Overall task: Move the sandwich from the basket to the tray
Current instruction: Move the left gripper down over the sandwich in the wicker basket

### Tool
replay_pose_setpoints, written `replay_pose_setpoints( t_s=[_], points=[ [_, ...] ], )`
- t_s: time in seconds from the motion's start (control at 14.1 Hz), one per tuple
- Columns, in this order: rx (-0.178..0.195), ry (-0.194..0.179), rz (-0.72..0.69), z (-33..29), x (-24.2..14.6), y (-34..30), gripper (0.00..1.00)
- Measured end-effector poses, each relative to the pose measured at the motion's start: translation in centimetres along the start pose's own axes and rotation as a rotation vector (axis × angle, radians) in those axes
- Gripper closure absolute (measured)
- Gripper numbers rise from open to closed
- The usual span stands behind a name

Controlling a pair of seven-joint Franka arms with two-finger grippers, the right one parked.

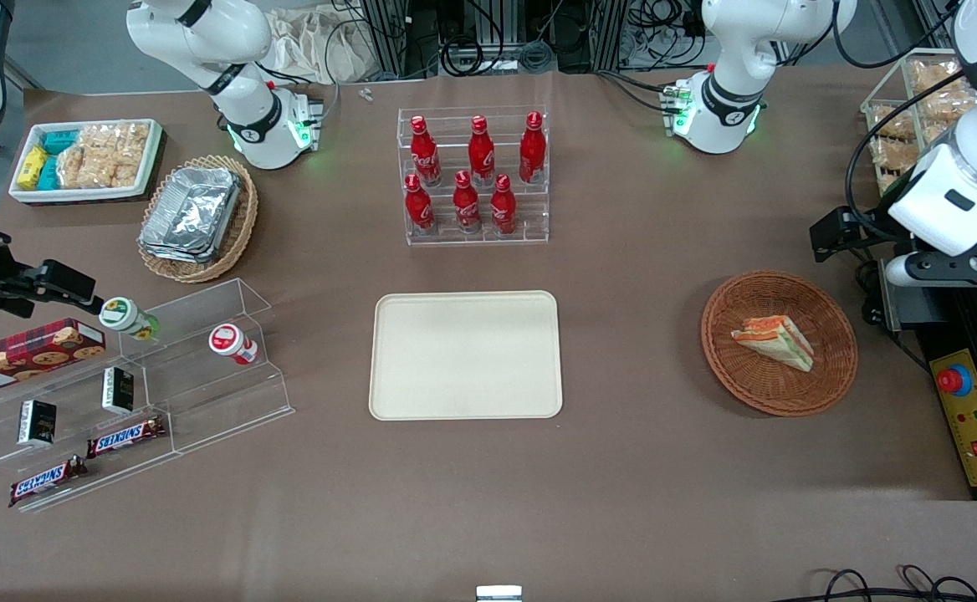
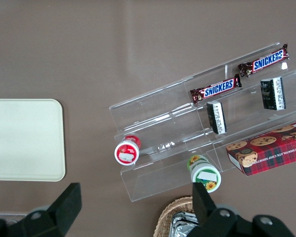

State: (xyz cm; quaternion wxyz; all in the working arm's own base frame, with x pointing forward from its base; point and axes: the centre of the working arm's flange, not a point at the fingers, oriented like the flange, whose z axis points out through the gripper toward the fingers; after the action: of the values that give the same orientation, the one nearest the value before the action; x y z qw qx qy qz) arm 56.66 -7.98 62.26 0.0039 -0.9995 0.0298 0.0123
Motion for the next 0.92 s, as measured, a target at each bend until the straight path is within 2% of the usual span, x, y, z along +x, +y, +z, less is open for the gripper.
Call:
replay_pose_setpoints(
  t_s=[0.42, 0.64, 0.78, 0.92],
  points=[
    [0.000, 0.002, 0.039, -0.1, 0.0, 0.2, 0.00],
    [0.001, -0.009, 0.022, 0.2, 0.0, -0.5, 0.00],
    [0.005, -0.025, -0.058, 1.0, 0.3, -1.4, 0.00],
    [0.012, -0.053, -0.206, 2.4, 0.8, -2.5, 0.00]
  ],
)
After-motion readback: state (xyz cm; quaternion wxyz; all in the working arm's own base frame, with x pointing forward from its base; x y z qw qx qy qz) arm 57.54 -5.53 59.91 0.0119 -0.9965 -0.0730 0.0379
